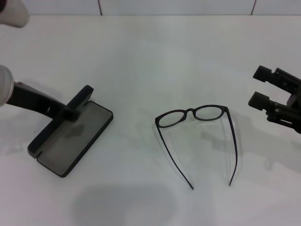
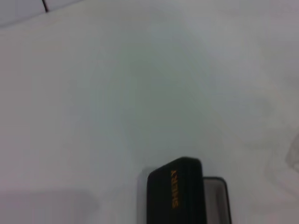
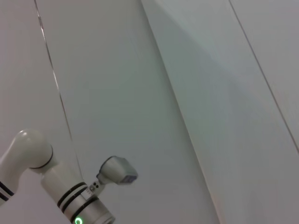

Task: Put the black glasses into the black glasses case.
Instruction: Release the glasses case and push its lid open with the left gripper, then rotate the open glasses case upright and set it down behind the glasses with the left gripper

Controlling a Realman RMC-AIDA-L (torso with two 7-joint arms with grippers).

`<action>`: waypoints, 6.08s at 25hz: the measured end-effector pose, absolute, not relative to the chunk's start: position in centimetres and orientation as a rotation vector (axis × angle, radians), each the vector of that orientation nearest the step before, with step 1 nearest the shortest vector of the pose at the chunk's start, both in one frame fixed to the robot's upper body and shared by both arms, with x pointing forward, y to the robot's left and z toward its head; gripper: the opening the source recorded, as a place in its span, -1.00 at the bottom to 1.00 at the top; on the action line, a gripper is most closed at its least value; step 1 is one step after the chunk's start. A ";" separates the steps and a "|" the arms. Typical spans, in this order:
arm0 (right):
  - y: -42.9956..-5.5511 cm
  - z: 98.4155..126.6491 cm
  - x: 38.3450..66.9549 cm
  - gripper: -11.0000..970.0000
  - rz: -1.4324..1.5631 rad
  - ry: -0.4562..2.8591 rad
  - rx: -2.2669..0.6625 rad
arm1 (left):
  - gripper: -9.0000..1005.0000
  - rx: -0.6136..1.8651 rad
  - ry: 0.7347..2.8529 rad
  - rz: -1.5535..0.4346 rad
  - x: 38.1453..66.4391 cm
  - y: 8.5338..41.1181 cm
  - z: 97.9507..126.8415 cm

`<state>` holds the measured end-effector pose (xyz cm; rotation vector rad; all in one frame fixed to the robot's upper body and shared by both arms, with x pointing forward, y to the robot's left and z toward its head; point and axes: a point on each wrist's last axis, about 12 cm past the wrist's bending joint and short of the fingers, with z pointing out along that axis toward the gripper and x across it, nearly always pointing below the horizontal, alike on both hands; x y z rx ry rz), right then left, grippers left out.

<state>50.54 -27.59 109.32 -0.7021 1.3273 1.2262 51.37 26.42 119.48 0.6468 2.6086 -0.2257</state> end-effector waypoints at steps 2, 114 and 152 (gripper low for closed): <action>-27.6 109.3 50.5 0.68 1.225 1.330 -0.700 | 0.27 0.652 2.626 -0.224 51.6 26.4 119.1; -22.6 108.4 47.1 0.66 1.535 1.242 -0.939 | -0.60 1.627 1.734 0.259 58.5 12.1 115.4; -23.6 107.6 47.0 0.59 1.473 1.318 -0.893 | -0.13 1.691 1.625 0.138 57.1 10.7 114.5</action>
